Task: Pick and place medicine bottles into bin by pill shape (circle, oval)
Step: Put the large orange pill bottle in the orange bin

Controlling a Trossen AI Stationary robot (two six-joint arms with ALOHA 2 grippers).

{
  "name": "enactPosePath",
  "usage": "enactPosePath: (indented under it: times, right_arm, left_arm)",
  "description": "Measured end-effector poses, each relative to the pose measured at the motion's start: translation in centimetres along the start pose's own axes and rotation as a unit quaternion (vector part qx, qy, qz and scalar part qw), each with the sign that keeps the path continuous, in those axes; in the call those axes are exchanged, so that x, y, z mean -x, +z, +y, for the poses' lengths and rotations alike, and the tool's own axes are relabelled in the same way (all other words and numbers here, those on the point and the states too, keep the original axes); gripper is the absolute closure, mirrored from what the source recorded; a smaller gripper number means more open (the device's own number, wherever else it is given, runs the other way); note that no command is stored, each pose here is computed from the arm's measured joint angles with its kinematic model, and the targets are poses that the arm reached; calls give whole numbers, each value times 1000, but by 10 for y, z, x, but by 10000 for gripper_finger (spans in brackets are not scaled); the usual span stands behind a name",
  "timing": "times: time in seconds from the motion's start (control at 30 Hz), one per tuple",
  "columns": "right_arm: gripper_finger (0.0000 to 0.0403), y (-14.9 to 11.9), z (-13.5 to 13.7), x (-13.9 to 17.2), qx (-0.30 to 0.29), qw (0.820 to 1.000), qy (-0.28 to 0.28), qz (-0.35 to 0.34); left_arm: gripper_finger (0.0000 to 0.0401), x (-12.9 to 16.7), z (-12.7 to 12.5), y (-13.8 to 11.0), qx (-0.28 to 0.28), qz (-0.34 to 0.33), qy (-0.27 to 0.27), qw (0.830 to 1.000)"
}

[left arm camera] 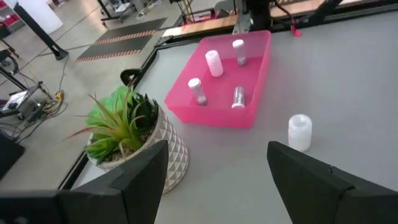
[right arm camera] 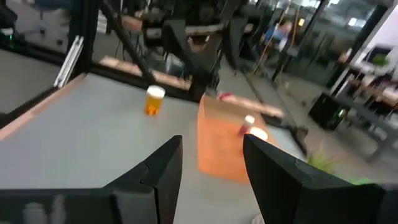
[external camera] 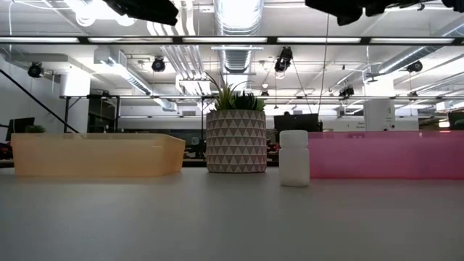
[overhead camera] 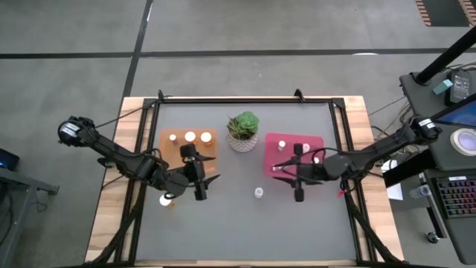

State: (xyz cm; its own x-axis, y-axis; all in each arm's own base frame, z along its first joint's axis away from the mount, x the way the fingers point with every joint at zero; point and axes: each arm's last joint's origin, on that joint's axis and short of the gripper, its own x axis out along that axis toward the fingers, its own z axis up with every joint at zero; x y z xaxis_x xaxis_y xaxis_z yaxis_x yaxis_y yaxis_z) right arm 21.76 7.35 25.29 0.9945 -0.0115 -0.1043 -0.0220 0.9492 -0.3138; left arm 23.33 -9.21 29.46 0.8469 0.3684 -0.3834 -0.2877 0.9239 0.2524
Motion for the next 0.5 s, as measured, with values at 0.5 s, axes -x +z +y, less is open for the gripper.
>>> enactPosePath:
  times: [0.5]
  right_arm:
    - [254, -12, -14, 38, -4, 996, 2, -93]
  left_arm:
    - [143, -9, 13, 20, 58, -67, 28, 996]
